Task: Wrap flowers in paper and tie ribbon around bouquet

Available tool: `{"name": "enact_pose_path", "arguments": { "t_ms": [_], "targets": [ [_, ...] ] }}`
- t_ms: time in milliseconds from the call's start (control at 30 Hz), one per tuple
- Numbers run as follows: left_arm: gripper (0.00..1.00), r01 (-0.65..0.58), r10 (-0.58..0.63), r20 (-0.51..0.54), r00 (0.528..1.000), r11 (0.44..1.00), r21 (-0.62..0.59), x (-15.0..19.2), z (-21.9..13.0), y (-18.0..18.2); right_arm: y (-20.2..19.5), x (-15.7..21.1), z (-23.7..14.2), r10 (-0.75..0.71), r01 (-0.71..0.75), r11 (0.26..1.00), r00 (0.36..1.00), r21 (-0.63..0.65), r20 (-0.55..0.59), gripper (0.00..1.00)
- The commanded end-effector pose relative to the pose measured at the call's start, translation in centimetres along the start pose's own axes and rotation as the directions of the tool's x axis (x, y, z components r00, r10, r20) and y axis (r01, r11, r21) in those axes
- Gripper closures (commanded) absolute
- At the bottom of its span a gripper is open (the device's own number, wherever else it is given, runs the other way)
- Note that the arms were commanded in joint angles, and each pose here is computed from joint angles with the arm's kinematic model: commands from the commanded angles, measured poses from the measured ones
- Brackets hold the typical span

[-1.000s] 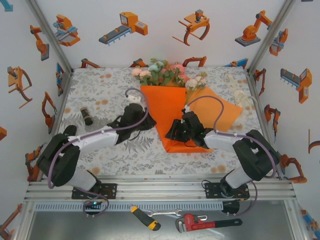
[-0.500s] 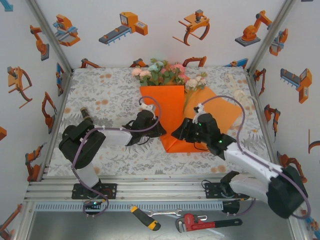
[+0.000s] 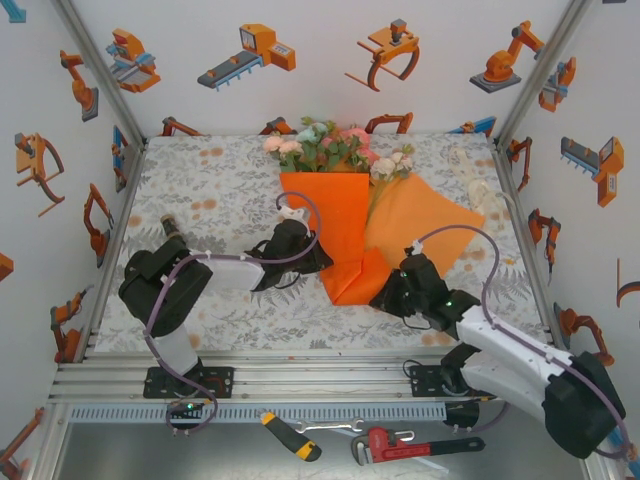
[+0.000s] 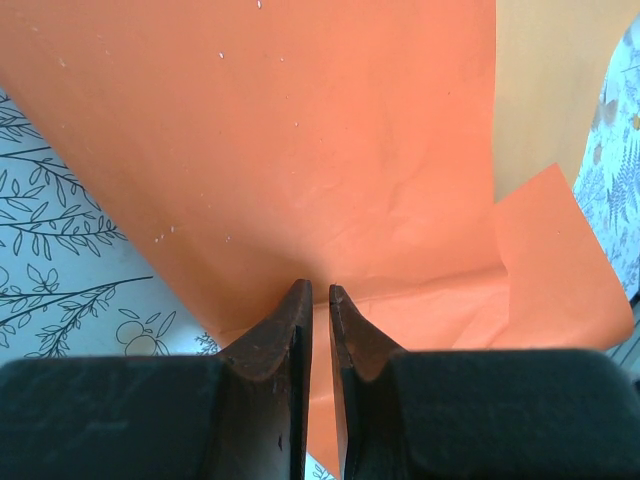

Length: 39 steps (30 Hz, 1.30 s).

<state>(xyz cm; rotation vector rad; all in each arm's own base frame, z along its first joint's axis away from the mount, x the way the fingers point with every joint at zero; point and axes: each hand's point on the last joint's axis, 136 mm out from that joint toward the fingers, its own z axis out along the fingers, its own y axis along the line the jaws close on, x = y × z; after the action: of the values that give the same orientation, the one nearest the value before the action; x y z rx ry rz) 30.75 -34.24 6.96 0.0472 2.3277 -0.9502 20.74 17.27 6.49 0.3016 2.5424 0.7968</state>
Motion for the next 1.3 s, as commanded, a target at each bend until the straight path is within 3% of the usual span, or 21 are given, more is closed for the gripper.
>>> {"name": "enact_pose_path", "arguments": {
  "t_ms": [0, 300, 667, 933, 1267],
  "targets": [
    [0.82, 0.004, -0.005, 0.032, 0.999, 0.999, 0.035, -0.6, -1.0, -0.9, 0.0, -2.9, 1.1, -0.036, 0.033, 0.999, 0.993, 0.033, 0.112, 0.81],
    [0.78, 0.015, -0.019, 0.030, 0.999, 0.995, 0.102, 0.8, -2.6, -1.2, -0.5, -4.7, 4.1, -0.039, 0.035, 0.998, 0.993, 0.047, 0.108, 0.80],
    [0.76, -0.013, 0.009, 0.022, 1.000, 0.986, 0.168, 1.4, -3.1, -3.1, 0.9, -4.8, 6.6, -0.036, 0.036, 0.999, 0.999, 0.003, 0.036, 0.66],
    [0.76, -0.080, 0.086, -0.024, 0.996, 0.978, 0.191, 2.7, -2.5, -5.1, 1.0, -5.1, 8.3, -0.034, 0.034, 0.999, 0.999, 0.008, 0.015, 0.65],
    [0.74, -0.146, 0.173, -0.113, 0.978, 0.965, 0.218, 3.5, 0.3, -7.0, 0.1, -4.1, 7.7, -0.034, 0.034, 0.999, 0.999, 0.015, 0.009, 0.65]
  ]
}}
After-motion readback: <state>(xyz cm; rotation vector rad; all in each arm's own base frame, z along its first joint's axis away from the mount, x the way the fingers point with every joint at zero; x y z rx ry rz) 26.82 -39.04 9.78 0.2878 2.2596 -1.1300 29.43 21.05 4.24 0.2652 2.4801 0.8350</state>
